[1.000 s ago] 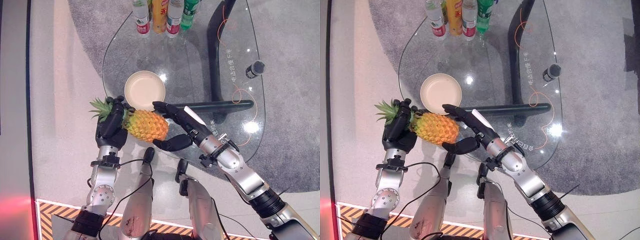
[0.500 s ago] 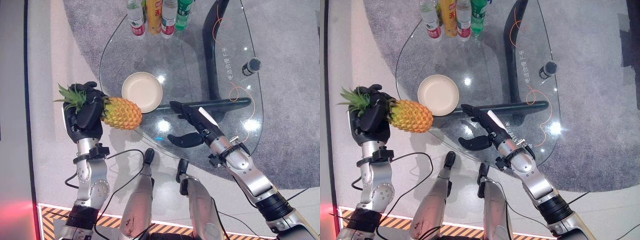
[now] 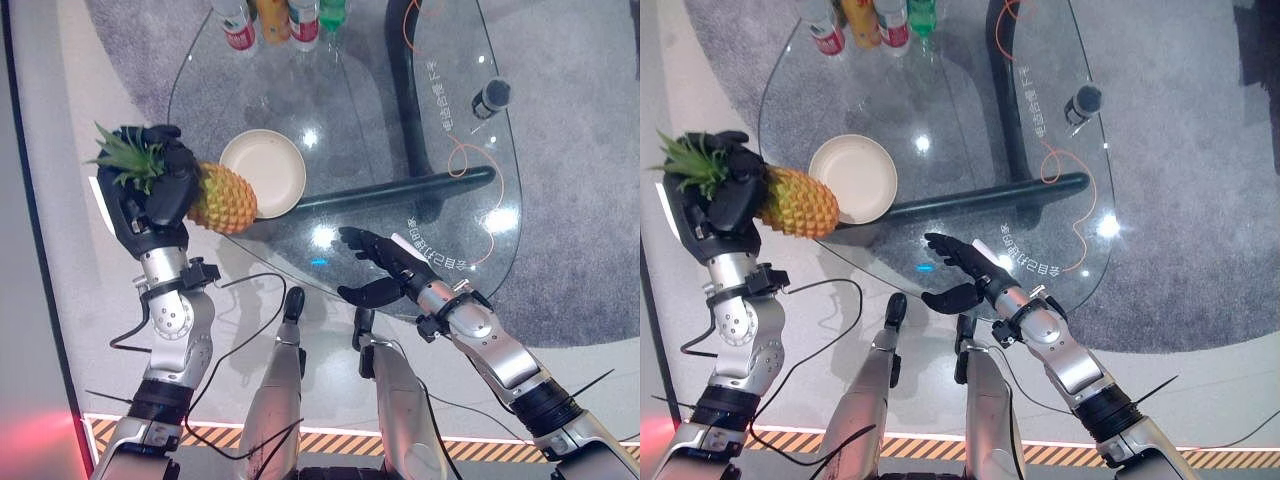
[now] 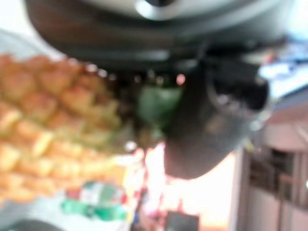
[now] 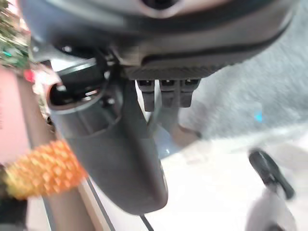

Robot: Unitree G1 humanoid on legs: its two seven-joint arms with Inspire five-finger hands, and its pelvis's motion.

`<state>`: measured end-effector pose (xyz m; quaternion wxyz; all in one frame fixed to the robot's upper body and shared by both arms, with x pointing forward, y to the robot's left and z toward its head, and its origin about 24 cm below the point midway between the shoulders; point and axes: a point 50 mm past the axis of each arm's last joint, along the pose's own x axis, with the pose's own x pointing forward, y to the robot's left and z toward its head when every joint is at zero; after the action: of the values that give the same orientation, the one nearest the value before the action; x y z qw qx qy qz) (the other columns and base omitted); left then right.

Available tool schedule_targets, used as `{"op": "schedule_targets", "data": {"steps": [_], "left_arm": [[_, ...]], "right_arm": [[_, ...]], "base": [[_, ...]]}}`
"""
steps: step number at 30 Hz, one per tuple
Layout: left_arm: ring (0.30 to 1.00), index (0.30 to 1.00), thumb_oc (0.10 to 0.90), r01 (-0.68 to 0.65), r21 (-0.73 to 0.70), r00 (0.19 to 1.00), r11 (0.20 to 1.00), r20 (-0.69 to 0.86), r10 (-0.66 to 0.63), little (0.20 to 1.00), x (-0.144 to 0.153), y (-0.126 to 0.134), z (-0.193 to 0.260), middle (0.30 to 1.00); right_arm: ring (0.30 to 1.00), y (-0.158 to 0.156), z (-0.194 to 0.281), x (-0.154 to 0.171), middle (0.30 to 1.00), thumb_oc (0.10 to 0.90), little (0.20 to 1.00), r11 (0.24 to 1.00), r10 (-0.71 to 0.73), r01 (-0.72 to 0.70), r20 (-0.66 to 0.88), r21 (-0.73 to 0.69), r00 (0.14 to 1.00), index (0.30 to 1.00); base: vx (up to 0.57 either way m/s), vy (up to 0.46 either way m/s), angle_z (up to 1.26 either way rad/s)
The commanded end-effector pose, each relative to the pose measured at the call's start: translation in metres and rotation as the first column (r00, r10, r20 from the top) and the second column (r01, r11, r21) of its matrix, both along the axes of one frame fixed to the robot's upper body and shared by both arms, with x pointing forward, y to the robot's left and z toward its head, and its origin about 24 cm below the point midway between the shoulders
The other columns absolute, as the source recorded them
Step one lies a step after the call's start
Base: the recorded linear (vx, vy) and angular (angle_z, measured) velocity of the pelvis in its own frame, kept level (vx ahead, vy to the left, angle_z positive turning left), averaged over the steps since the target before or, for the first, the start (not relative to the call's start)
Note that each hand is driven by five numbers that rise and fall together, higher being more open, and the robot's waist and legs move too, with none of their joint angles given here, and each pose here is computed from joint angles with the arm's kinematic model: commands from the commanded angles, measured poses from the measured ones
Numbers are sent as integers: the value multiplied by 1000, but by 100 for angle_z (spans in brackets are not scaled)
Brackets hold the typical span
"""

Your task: Pick up the fruit to the plate

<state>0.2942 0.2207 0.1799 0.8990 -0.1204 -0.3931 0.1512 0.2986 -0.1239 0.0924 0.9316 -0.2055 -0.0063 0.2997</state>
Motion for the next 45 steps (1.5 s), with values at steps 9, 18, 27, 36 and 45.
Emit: {"op": "schedule_targets", "data": {"steps": [9, 18, 27, 36, 45], "left_arm": [[300, 300, 100, -185, 113, 886, 976, 448, 116, 200, -14, -18, 66, 300], [300, 300, 100, -369, 122, 842, 922, 464, 276, 200, 0, -18, 71, 300], [300, 300, 100, -426, 63, 803, 903, 485, 345, 200, 5, -18, 72, 300], [300, 300, 100, -430, -5, 798, 903, 465, 383, 200, 14, -16, 79, 300], [300, 300, 100, -424, -55, 795, 904, 457, 400, 200, 21, -15, 81, 300]], "right_arm": [[900, 19, 1, 3, 900, 800, 900, 989, 123, -116, -74, 94, 990, 900], [900, 15, -4, 7, 900, 800, 900, 989, 142, -136, -123, 54, 982, 900], [900, 16, 2, 12, 900, 800, 900, 990, 139, -137, -114, 30, 984, 900], [900, 17, 10, 19, 900, 800, 900, 991, 136, -136, -101, 11, 986, 900], [900, 18, 17, 27, 900, 800, 900, 991, 131, -133, -97, -15, 987, 900]], "base": [[-32, 109, -8], [-14, 86, -7], [-12, 56, -2], [-10, 57, -2], [-5, 54, 0]]}}
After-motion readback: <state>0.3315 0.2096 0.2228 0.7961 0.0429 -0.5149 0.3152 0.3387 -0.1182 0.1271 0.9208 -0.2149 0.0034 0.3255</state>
